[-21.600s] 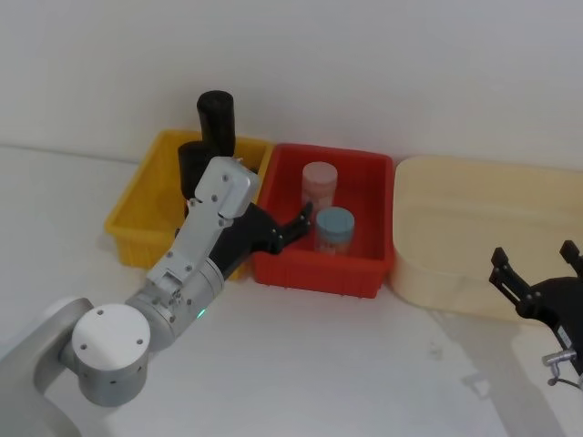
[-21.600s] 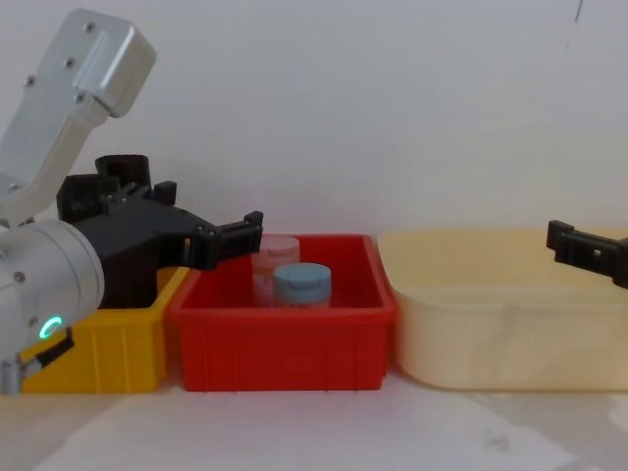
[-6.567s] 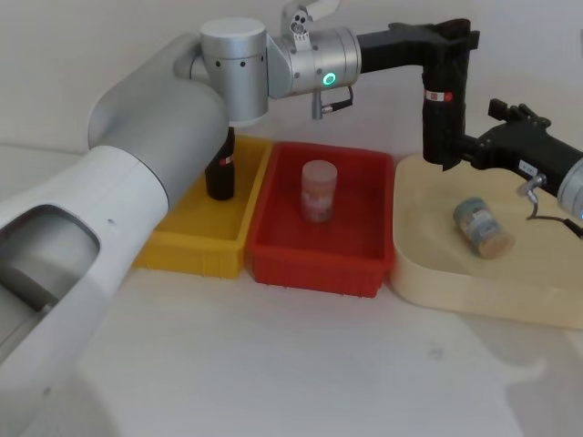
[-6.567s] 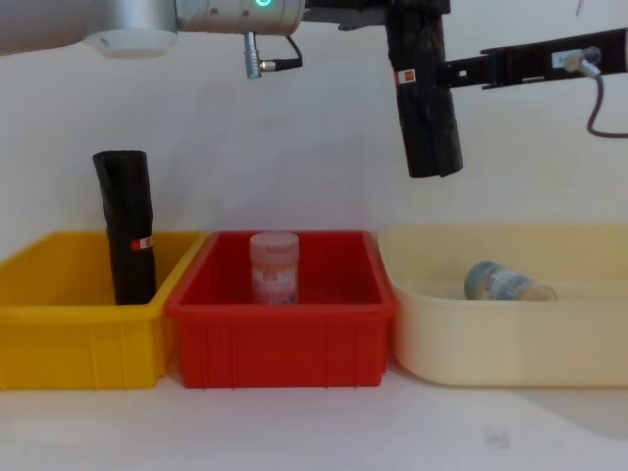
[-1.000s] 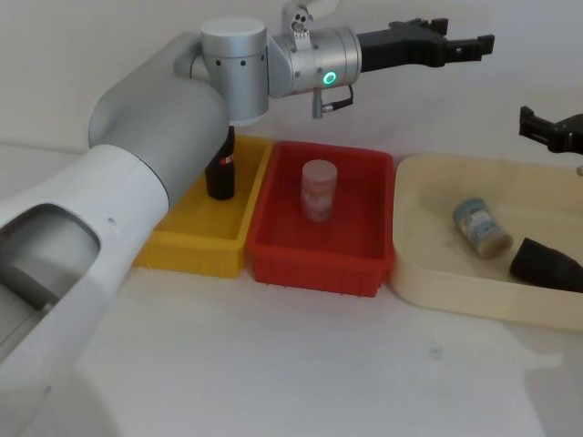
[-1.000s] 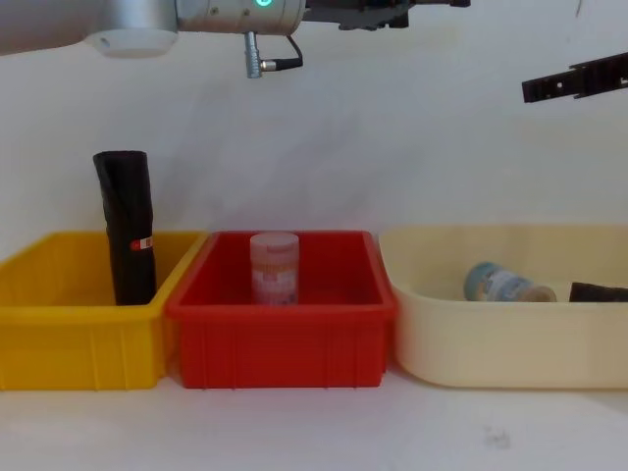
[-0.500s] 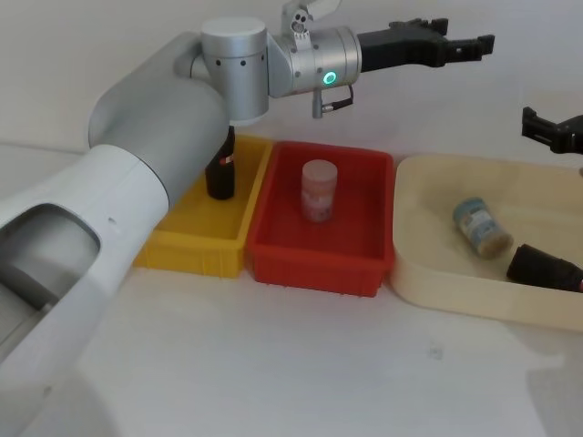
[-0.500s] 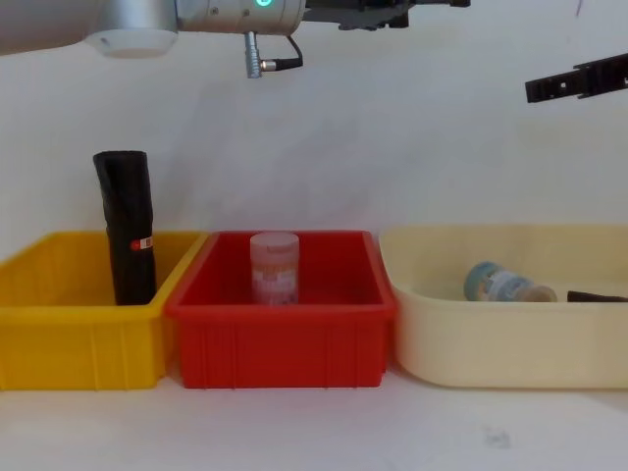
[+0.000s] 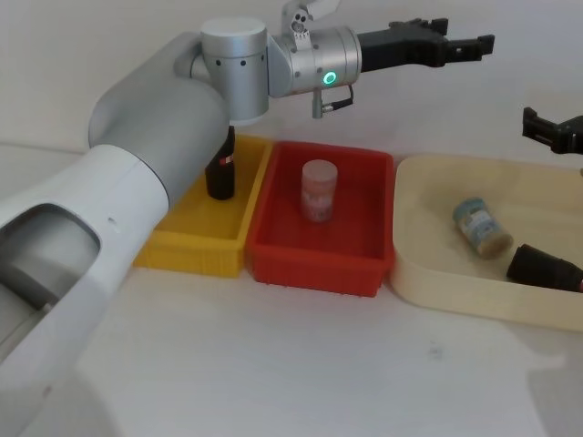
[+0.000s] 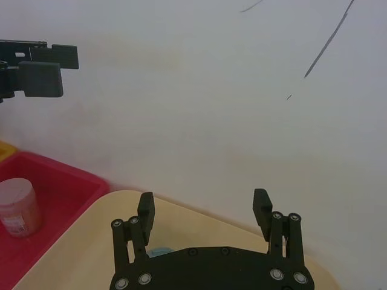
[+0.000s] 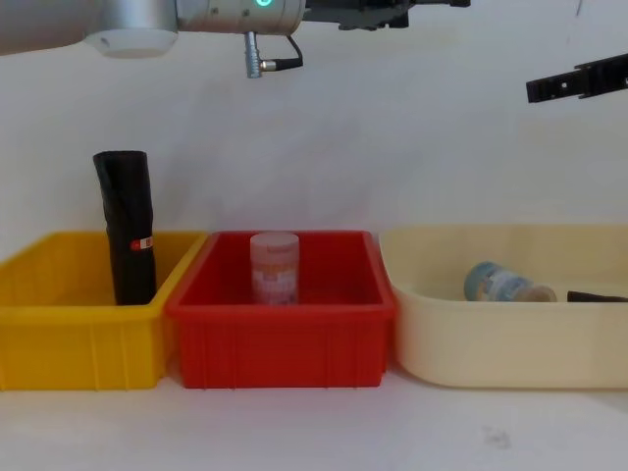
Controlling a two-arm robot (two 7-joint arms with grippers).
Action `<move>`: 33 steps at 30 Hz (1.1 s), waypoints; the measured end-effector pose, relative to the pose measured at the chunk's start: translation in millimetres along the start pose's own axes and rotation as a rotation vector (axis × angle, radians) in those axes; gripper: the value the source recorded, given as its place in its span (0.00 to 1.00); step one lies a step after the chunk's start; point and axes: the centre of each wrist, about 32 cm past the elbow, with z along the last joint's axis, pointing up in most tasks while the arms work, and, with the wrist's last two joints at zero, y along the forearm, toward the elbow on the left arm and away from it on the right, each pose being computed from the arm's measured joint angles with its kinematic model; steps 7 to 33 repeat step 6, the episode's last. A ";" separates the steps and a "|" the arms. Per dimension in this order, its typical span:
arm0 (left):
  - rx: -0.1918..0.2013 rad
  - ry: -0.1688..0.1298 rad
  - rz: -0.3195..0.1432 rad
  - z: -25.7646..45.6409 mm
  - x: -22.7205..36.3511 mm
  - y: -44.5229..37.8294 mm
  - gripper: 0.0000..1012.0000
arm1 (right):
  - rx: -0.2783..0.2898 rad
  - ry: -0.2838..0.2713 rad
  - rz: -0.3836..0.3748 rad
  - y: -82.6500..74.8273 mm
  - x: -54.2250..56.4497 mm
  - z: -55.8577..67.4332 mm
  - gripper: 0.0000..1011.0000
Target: Pick up the garbage bag with the one hand and transfer it to the other hand.
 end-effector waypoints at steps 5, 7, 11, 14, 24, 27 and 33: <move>0.000 0.000 0.000 0.0 0.0 0.0 0.99 | 0.000 0.000 0.000 -0.1 0.2 0.0 0.99; 0.000 0.000 0.000 0.0 0.0 0.0 0.99 | 0.000 0.000 0.000 -0.1 0.2 -0.1 0.99; 0.000 0.000 0.000 0.0 0.0 0.0 0.99 | 0.000 0.000 0.000 -0.1 0.2 -0.1 0.99; 0.000 0.000 0.000 0.0 0.0 0.0 0.99 | 0.000 0.000 0.000 -0.1 0.2 -0.1 0.99; 0.000 0.000 0.000 0.0 0.0 0.0 0.99 | 0.000 0.000 0.000 -0.1 0.2 -0.1 0.99; 0.000 0.000 0.000 0.0 0.0 0.0 0.99 | 0.000 0.000 0.000 -0.1 0.2 -0.1 0.99; 0.000 0.000 0.000 0.0 0.0 0.0 0.99 | 0.000 0.000 0.000 -0.1 0.2 -0.1 0.99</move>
